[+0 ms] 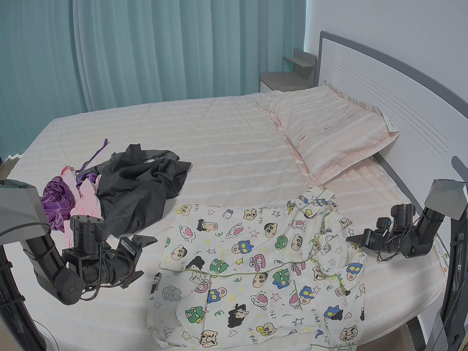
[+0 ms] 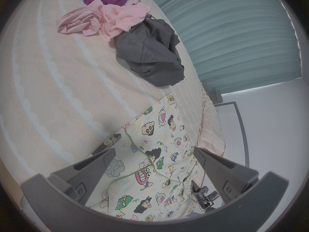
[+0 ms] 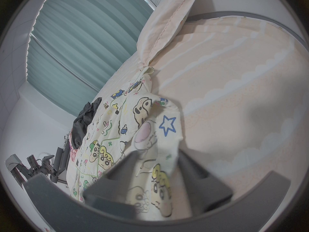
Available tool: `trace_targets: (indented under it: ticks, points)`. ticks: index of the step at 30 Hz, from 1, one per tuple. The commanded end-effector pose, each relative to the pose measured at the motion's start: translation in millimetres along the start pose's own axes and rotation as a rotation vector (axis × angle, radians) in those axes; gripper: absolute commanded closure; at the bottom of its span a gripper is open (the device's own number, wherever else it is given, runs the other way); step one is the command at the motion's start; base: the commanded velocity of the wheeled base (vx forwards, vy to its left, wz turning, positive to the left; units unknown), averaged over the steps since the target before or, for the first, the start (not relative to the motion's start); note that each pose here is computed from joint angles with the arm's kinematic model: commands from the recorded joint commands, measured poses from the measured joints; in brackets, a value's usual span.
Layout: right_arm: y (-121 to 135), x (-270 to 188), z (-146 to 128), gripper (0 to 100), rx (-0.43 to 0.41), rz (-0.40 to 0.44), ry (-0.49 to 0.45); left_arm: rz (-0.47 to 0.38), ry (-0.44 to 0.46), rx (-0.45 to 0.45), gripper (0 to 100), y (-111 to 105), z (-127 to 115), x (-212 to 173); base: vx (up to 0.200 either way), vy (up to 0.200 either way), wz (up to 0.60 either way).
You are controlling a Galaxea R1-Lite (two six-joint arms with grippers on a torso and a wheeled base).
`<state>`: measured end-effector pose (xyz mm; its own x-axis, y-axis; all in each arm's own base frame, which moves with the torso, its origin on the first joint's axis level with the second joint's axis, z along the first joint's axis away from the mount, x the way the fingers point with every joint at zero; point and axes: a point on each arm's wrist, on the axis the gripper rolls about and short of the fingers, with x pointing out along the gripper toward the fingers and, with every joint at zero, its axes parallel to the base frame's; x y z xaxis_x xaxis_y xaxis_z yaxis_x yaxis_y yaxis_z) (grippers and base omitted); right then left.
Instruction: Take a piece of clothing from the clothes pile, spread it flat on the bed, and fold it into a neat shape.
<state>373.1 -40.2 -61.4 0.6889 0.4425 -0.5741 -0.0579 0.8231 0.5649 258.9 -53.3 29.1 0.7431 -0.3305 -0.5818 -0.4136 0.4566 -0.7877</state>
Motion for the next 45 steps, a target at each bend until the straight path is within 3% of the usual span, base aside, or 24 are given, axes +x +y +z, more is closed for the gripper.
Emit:
trace_targets:
  ticks: [1,8,17,30,31,41,45]
  points:
    - [-0.9,1.2,0.0,100,0.0,0.002,-0.002,0.0,0.0,0.0,0,0.0,0.0,0.0,0.0,0.0,0.0]
    - [-1.0,-12.8,19.4,100,0.028,-0.008,-0.072,0.0,0.0,0.0,0,0.0,0.0,0.0,0.0,0.0,0.0]
    - [-19.5,-38.3,38.2,100,0.057,-0.088,-0.165,-0.001,-0.002,0.0,0,-0.4,0.2,0.1,0.0,0.0,0.0]
    - [-28.6,-33.9,40.0,100,0.068,-0.123,-0.173,0.001,-0.007,0.0,0,-0.3,0.2,-0.3,0.0,0.0,0.0]
    - [-29.1,-34.1,41.1,0,0.073,-0.128,-0.168,0.0,-0.005,0.0,0,-0.3,0.1,-0.3,0.0,0.0,0.0]
    - [-16.9,-39.4,52.8,0,0.059,-0.236,-0.229,0.005,0.03,0.017,0,-0.5,-11.0,-1.6,0.0,0.0,0.0]
    - [-4.0,-52.2,55.0,0,0.074,-0.237,-0.251,0.001,0.032,0.019,0,-1.4,-12.1,-2.9,0.0,0.0,0.0]
